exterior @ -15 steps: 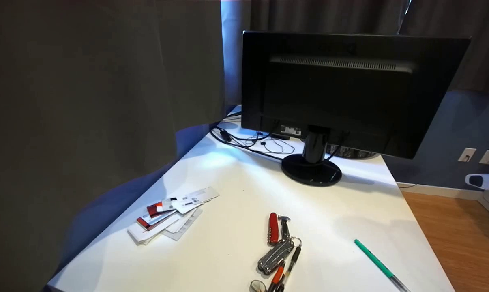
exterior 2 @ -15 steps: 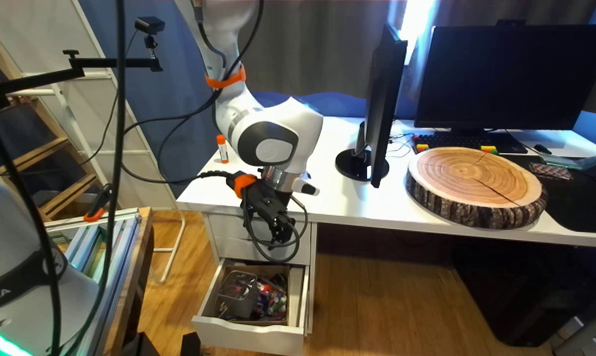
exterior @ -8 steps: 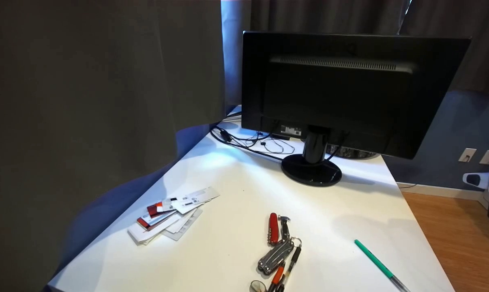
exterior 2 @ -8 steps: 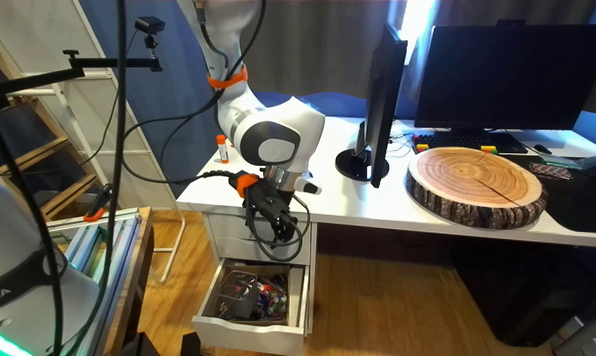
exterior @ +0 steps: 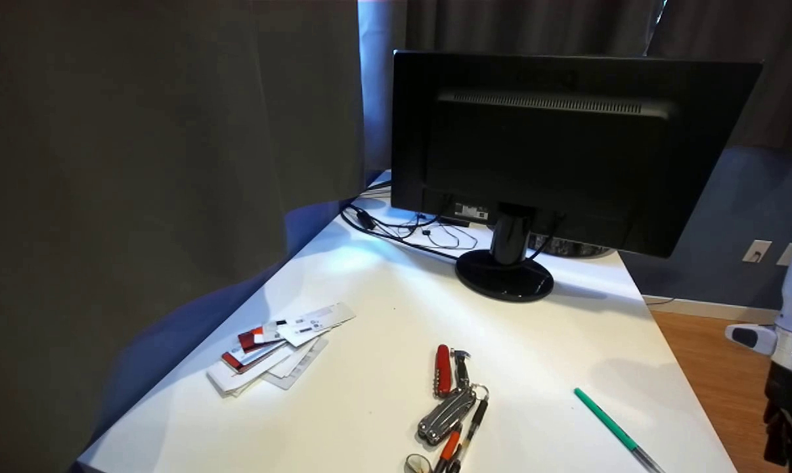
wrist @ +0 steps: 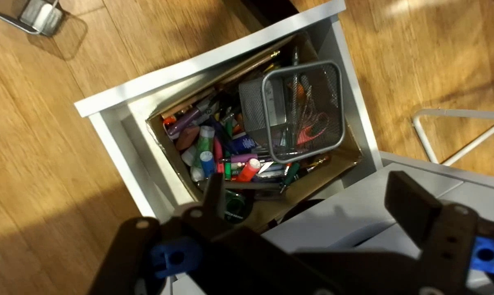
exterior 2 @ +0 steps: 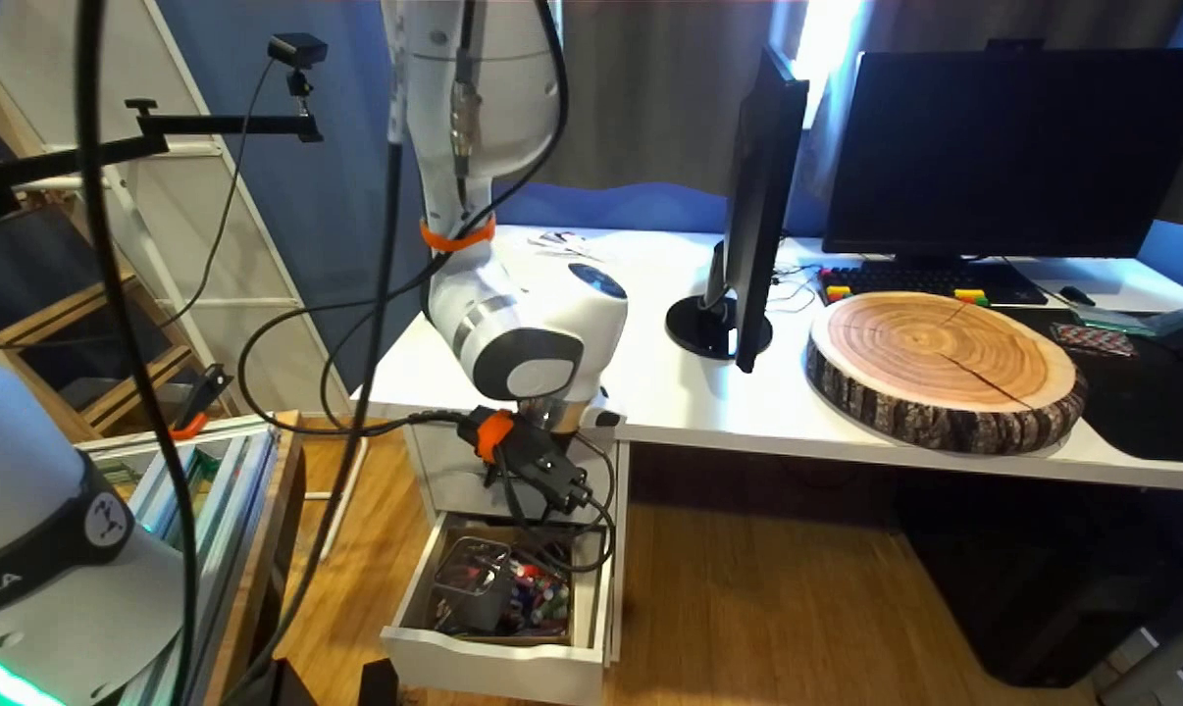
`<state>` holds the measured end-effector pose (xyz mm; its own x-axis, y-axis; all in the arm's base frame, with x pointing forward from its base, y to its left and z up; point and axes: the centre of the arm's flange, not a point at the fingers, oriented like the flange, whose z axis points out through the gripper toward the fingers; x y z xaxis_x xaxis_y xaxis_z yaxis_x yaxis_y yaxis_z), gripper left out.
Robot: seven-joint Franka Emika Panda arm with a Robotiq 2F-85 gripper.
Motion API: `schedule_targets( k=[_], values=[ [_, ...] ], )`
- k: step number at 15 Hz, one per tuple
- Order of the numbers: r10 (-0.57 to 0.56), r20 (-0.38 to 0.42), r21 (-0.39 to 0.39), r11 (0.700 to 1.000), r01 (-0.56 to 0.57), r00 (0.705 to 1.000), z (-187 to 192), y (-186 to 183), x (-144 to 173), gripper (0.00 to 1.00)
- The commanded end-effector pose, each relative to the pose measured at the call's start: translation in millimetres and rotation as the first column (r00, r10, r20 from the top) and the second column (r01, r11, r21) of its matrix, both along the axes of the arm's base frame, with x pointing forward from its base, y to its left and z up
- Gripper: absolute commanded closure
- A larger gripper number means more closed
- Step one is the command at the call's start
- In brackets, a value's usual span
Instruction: Take the bin out of the drawer and put a pen into it
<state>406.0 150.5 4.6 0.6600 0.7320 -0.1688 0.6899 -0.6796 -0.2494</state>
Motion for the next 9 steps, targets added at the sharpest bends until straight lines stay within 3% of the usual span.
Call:
schedule_targets(
  k=[1,9],
  values=[
    [0.075,-0.001,0.075,0.994,-0.075,0.997,-56,9,3,0.00],
    [0.102,-0.047,0.098,0.990,-0.097,0.994,-130,15,-17,0.00]
  ],
)
